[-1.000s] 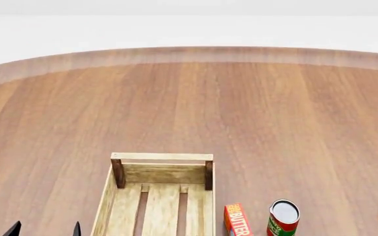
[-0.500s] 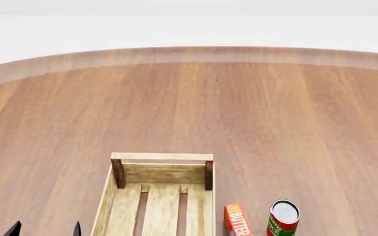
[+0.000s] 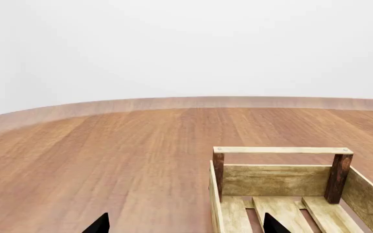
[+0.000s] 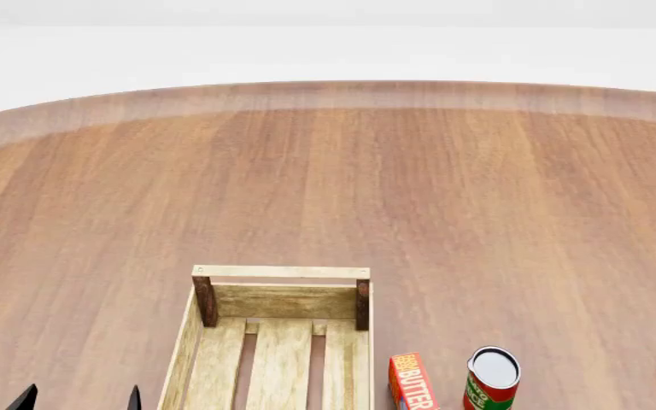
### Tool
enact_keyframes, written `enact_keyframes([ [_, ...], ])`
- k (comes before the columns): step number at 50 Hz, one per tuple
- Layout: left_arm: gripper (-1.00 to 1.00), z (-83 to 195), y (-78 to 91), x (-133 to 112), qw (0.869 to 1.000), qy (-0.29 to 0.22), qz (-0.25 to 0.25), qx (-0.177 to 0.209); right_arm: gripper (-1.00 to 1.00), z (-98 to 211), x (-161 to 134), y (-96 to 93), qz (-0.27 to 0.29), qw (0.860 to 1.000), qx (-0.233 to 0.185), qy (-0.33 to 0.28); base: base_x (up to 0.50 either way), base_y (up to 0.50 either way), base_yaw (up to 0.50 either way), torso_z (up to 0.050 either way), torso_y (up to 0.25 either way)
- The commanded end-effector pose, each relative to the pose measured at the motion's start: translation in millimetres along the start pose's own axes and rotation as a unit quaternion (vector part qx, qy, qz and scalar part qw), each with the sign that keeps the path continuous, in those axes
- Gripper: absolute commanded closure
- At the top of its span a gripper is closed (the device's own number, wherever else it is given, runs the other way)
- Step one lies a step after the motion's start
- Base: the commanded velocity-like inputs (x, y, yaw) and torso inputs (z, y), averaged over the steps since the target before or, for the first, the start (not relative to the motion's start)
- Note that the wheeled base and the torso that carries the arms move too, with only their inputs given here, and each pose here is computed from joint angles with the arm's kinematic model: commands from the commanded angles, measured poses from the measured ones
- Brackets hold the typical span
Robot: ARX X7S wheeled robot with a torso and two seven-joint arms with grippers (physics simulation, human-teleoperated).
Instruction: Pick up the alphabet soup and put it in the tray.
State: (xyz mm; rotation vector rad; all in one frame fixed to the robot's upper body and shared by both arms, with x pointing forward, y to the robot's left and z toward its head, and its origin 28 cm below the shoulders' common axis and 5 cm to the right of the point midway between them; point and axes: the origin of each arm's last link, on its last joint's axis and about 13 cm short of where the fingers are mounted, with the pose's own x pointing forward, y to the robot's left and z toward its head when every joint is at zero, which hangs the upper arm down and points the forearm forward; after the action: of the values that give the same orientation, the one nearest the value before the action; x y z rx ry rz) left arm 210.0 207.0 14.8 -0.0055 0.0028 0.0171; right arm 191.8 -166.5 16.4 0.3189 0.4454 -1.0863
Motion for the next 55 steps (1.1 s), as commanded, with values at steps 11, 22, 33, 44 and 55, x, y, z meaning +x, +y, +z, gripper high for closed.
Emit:
enact_keyframes([
  [11, -1.00, -0.3, -0.1, 0.0, 1.000, 0.000, 0.000, 0.000, -1.00, -7.0, 15.4, 5.9, -0.015, 1.000, -0.009, 0.005, 0.00, 0.00, 0.00, 0.000, 0.000],
  [22, -1.00, 0.4, 0.1, -0.5, 1.000, -0.001, 0.000, 0.000, -1.00, -11.0, 19.8, 3.9, -0.020, 1.000, -0.008, 0.012, 0.00, 0.00, 0.00, 0.000, 0.000],
  [33, -1.00, 0.3, 0.2, -0.5, 1.000, -0.001, 0.000, 0.000, -1.00, -10.6, 21.5, 3.0, -0.022, 1.000, -0.006, 0.014, 0.00, 0.00, 0.00, 0.000, 0.000],
  [44, -1.00, -0.6, -0.3, -1.0, 1.000, 0.000, 0.000, 0.000, -1.00, -14.8, 23.1, 3.4, -0.022, 1.000, -0.010, 0.018, 0.00, 0.00, 0.00, 0.000, 0.000],
  [55, -1.00, -0.3, -0.4, -0.7, 1.000, -0.001, 0.000, 0.000, -1.00, -18.6, 25.4, 4.6, -0.019, 0.999, -0.014, 0.025, 0.00, 0.00, 0.00, 0.000, 0.000],
])
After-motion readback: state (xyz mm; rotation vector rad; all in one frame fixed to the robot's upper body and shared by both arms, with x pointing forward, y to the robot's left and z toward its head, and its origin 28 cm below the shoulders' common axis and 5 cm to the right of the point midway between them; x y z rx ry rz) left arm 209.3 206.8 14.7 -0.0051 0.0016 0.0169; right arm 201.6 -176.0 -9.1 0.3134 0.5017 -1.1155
